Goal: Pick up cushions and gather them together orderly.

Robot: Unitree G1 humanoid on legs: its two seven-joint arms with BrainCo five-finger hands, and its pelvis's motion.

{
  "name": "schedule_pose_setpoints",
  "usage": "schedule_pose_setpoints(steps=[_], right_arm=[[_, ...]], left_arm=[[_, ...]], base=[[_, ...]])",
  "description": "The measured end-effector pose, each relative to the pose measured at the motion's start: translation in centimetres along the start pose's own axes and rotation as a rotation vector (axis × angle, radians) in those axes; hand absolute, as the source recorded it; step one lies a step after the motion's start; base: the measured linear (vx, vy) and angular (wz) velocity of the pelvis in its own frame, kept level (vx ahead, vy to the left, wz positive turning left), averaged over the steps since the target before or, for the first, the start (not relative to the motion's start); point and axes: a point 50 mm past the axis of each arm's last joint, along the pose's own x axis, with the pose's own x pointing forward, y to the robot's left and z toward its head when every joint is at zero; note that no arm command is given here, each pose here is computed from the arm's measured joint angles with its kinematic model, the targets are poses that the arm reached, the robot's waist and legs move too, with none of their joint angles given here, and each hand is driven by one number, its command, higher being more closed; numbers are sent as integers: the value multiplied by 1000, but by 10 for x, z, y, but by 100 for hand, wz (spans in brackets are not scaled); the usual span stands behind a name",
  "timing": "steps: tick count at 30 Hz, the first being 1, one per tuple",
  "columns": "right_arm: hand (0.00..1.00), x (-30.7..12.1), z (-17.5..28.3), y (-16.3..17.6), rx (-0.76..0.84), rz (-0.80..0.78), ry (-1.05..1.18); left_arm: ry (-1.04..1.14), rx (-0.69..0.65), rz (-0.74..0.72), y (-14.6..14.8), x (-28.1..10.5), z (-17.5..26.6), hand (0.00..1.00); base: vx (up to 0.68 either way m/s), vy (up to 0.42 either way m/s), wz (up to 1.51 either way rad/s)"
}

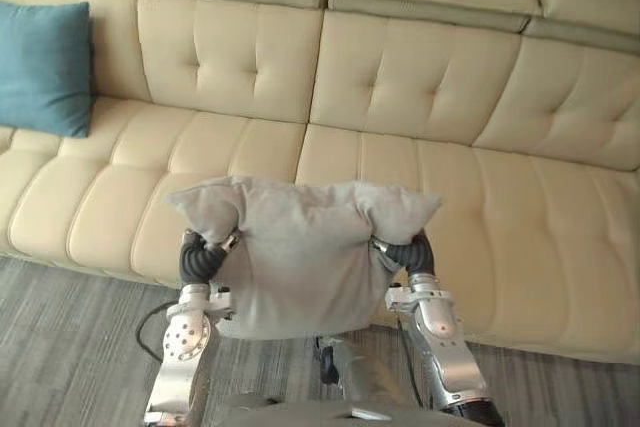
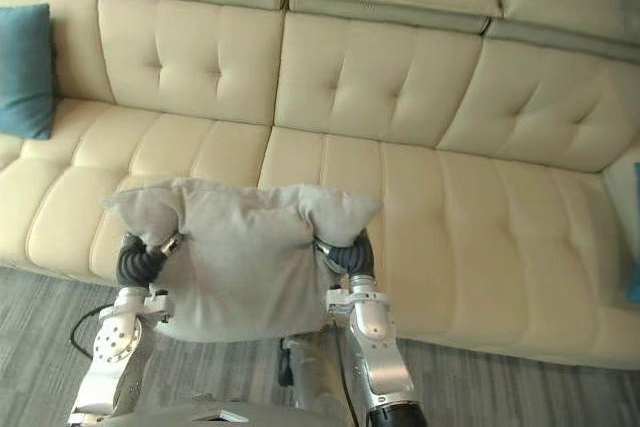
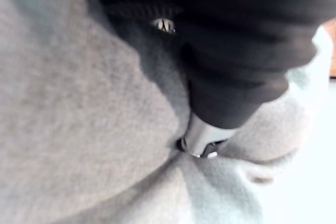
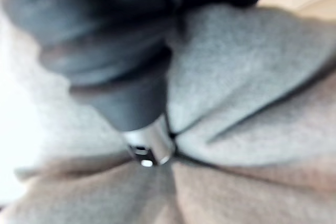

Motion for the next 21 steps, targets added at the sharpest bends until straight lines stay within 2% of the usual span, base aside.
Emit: schedule_pose_setpoints(steps=[8,15,21], right_arm=[[100,-25,29,-12,20,-25,-102],[100,-28,23,-13,6,-35,-70],[100,-28,20,-8,53,-58,-58]], left_arm=[[-7,-72,-12,-8,-13,2,100],[14,-83,-7,-9,-21,-1,100],[-5,-53,-27,-6,-19,3,100]], base=[[236,-30,8],[119,202,-35],[100,199,-33]])
